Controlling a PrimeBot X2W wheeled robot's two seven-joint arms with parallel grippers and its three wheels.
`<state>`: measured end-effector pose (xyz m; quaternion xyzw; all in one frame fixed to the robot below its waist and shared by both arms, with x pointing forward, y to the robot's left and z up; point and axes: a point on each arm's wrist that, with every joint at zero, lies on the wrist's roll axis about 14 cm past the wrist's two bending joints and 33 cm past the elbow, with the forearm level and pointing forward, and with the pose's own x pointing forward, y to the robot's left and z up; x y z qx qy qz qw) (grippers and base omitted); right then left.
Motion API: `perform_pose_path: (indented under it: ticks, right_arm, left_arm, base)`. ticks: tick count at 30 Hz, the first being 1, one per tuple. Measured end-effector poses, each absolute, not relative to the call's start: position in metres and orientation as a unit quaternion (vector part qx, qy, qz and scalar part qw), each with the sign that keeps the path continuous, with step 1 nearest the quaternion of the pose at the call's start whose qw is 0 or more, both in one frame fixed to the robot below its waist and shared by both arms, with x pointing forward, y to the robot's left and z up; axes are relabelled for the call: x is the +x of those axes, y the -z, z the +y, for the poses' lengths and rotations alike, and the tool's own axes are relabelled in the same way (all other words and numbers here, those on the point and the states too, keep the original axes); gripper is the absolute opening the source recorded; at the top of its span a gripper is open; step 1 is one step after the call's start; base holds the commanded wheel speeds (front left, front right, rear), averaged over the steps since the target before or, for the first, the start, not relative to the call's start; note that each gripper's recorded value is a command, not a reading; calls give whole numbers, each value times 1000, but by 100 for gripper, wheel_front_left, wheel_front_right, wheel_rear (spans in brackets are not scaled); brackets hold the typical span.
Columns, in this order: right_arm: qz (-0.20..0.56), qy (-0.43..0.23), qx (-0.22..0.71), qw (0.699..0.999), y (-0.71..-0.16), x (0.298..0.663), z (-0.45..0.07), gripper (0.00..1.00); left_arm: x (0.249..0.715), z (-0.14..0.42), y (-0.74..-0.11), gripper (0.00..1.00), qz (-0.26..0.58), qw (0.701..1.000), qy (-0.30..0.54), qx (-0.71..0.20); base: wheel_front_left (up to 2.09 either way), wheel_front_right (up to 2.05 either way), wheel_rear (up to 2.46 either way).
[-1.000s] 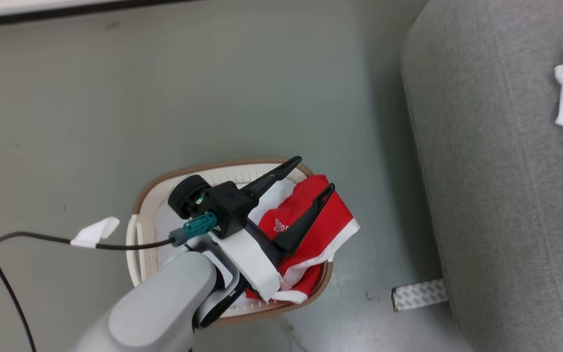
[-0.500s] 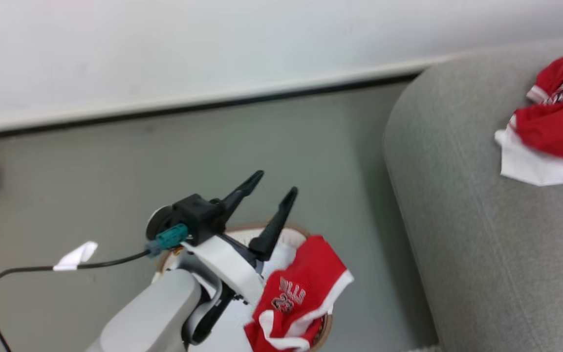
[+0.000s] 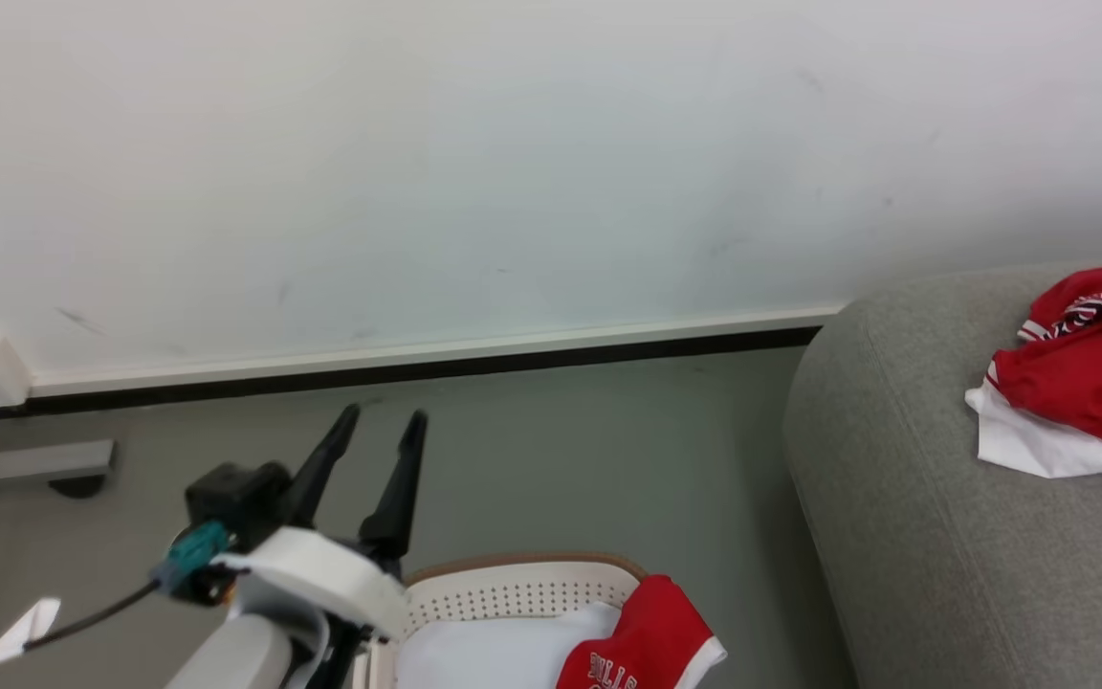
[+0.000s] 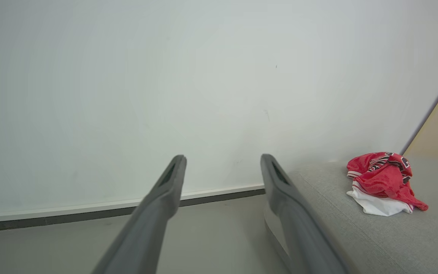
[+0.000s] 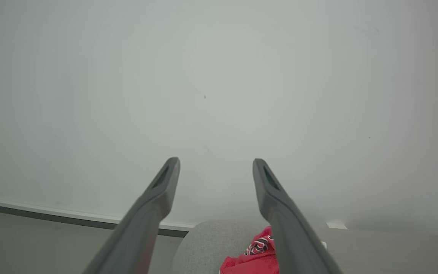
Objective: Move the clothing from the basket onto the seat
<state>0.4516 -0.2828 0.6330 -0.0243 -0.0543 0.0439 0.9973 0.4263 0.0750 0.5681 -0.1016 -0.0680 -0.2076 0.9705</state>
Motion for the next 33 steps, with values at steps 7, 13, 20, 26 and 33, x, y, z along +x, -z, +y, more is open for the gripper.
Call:
perform_pose_path:
  ticks: [7, 13, 20, 26, 33]
  right_arm:
    - [-71, -74, 32, 994, -584, 414, -230, 100]
    - [-74, -82, 86, 990, -553, 386, -189, 100]
    - [-58, -65, 91, 992, -525, 364, -177, 100]
    - [-42, -51, 92, 994, -511, 359, -175, 100]
    - [-47, -52, 95, 993, -513, 360, -171, 100]
  left_arm:
    - [404, 139, -559, 100, -77, 987, 109, -90]
    - [394, 164, -542, 100, -67, 992, 64, -87]
    - [381, 171, -521, 100, -50, 994, 44, -83]
    - [378, 166, -514, 100, -45, 995, 55, -75]
    - [380, 160, -516, 100, -51, 994, 62, -75]
  base:
    - [0, 0, 0]
    - [0, 0, 0]
    - [0, 0, 0]
    - [0, 0, 0]
    - [0, 0, 0]
